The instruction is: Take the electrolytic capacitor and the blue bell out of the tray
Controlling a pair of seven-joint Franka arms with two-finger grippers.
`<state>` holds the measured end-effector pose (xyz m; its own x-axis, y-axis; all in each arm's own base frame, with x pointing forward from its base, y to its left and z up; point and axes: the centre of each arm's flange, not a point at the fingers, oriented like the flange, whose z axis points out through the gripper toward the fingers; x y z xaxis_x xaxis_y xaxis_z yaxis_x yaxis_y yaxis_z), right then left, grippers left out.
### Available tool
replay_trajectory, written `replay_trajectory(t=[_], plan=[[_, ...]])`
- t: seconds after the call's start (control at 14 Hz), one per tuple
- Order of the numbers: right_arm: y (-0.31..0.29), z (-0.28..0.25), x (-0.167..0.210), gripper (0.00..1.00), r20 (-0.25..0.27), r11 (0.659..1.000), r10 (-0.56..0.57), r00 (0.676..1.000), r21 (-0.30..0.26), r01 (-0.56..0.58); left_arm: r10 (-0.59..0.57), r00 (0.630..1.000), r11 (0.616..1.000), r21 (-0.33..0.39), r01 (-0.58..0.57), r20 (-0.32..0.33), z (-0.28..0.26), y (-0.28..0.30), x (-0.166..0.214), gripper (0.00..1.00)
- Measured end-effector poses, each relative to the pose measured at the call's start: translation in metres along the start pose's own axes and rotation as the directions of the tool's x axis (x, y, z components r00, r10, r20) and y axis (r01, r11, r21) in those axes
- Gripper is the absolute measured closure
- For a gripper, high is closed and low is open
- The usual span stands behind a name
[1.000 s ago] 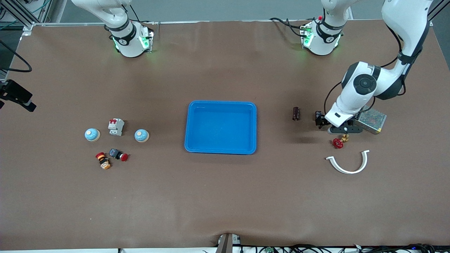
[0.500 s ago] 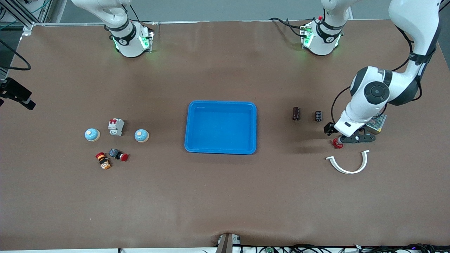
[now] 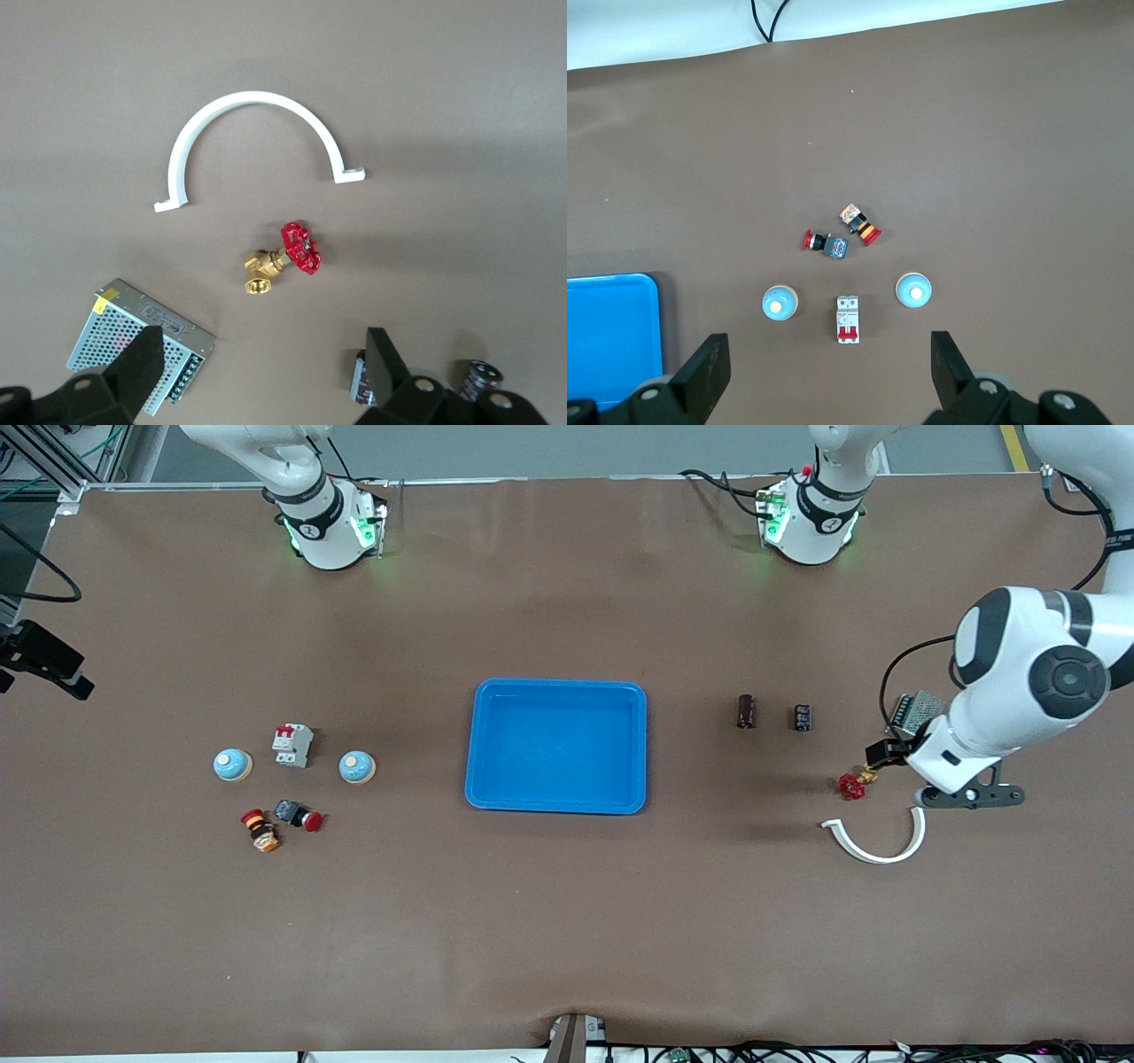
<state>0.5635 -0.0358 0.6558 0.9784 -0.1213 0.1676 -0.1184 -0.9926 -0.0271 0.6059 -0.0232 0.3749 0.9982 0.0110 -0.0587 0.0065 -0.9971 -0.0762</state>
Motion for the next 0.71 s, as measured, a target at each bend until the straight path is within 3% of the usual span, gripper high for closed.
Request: replay_trajectory(t=[0.5, 0.71], plan=[[0.0, 0.001, 0.0, 0.0, 0.003, 0.998, -0.056, 0.998, 0.0, 0.056, -0.107, 0.992, 0.992, -0.079, 0.102, -0.062, -0.085, -0.004, -0.02, 0.0], [0.001, 0.002, 0.0, 0.0, 0.003, 0.998, -0.064, 0.998, 0.0, 0.064, -0.129, 0.99, 0.984, -0.133, 0.122, -0.048, -0.125, -0.02, -0.038, 0.0]])
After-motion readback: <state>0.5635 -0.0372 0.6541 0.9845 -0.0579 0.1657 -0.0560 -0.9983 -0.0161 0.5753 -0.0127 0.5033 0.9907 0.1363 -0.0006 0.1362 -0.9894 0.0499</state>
